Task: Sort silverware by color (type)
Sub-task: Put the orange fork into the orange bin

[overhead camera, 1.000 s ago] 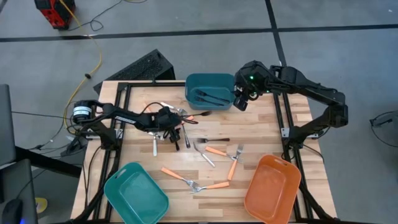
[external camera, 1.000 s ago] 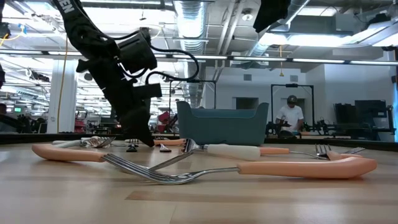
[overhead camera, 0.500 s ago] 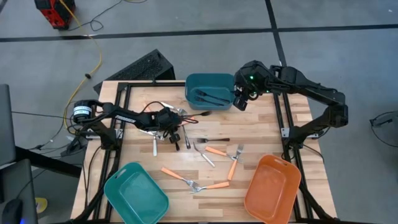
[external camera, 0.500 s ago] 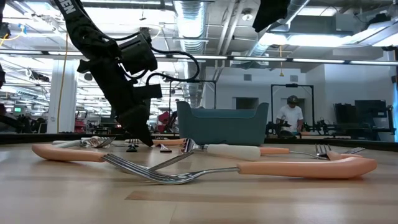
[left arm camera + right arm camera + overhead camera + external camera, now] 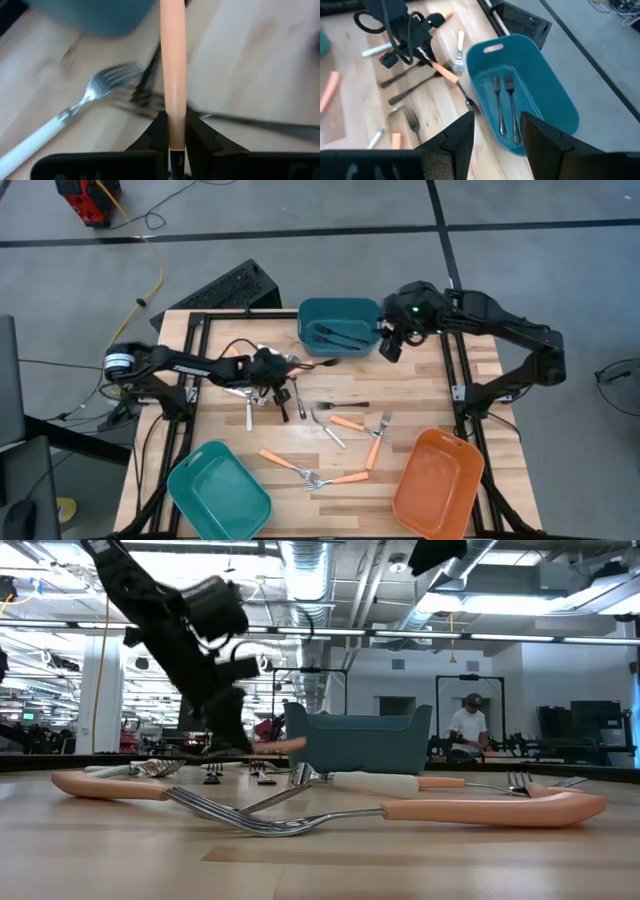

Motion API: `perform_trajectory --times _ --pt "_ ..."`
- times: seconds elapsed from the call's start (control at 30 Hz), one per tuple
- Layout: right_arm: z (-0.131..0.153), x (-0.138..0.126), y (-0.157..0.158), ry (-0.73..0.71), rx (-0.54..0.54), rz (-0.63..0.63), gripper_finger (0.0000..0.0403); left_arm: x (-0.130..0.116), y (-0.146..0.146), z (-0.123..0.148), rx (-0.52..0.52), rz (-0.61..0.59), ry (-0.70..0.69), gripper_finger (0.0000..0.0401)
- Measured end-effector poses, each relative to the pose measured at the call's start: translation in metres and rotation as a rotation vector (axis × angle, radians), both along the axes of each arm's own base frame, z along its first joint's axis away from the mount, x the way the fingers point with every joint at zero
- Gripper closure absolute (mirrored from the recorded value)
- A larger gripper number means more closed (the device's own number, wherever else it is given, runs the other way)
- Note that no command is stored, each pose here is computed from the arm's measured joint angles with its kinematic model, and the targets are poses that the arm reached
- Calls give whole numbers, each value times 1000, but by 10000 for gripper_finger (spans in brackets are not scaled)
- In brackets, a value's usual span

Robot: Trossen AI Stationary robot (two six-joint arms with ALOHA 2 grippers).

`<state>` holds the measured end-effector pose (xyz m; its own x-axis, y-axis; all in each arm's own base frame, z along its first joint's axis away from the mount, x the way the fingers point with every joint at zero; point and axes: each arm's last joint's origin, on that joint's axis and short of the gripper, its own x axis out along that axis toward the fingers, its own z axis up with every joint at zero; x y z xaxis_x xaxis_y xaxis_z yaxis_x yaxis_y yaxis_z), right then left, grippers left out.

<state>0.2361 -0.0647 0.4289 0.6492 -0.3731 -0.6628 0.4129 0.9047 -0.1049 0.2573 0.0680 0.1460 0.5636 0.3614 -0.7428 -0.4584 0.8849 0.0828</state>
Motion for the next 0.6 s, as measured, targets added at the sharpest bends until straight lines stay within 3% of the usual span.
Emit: perform_trajectory --times 0.27,0.4,0.6 --pt "24 -34 31 -132 19 68 220 -18 -22 71 41 -75 -313 383" --pt "28 -48 50 -166 3 175 220 -35 -38 108 71 -144 -496 383" --pt "-14 -57 76 -237 -6 317 220 -57 -61 145 149 -263 -701 383"
